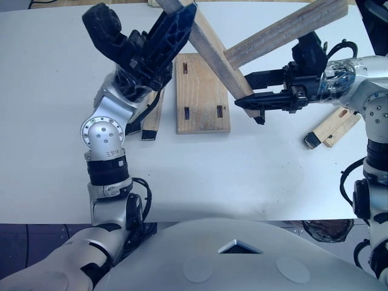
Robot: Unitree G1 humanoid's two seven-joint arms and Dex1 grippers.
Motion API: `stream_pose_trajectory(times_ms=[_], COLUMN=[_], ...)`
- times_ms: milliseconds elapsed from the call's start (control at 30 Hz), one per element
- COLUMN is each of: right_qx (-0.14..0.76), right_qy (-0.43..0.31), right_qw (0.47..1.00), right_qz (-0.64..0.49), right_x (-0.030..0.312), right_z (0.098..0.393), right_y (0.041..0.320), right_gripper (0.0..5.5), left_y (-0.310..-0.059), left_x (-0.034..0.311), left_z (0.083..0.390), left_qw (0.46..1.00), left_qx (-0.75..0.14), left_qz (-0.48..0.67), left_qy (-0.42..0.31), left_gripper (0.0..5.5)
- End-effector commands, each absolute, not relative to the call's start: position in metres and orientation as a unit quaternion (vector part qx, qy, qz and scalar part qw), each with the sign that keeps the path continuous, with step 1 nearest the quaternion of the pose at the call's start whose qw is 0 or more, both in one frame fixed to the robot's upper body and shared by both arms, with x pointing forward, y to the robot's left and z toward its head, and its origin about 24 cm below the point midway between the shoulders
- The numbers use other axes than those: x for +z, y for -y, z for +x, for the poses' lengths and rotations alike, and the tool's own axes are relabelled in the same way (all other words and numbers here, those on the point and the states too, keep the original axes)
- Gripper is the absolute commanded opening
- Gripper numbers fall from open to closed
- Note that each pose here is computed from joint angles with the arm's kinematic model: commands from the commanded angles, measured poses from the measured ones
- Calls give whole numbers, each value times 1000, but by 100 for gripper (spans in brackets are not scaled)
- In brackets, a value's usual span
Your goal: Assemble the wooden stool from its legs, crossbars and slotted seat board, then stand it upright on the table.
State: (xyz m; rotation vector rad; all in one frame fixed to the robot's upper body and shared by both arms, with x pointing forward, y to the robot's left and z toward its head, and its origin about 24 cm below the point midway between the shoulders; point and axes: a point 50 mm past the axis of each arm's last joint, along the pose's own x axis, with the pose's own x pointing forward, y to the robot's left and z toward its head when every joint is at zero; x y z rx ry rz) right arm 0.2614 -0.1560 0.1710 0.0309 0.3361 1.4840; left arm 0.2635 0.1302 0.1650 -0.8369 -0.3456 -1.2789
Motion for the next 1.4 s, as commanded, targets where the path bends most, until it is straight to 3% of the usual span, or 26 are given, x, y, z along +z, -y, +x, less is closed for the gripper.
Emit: stream_pose_trajectory(times_ms=[33,100,133,367,633,833,1033,1233,1400], right_qx=[673,664,658,612,508,488,492,494,492], right_qy=[-148,-145,-146,-139,-127,-136,-139,-141,-143], right_qw=[724,733,738,777,851,862,859,858,858], right_qz=[2,7,11,42,38,28,28,25,21], right_x=[175,174,173,171,156,146,141,140,138], right_z=[259,262,263,275,296,303,302,303,303], right_y=[157,157,157,163,185,195,192,192,192], right_gripper=[201,201,238,350,205,113,8,0,0], left_y=[-142,-150,-152,-182,-203,-214,-213,-211,-209], left_x=[165,165,164,169,167,165,153,160,147], left_z=[270,273,274,276,279,284,291,292,293], left_qw=[711,709,709,769,831,847,843,838,842], left_qx=[-543,-527,-522,-492,-491,-501,-506,-511,-508], left_qz=[-412,-432,-436,-366,-234,-162,-171,-174,-172], left_qy=[171,183,185,180,119,78,62,83,59], left_gripper=[206,206,206,204,204,204,204,204,204])
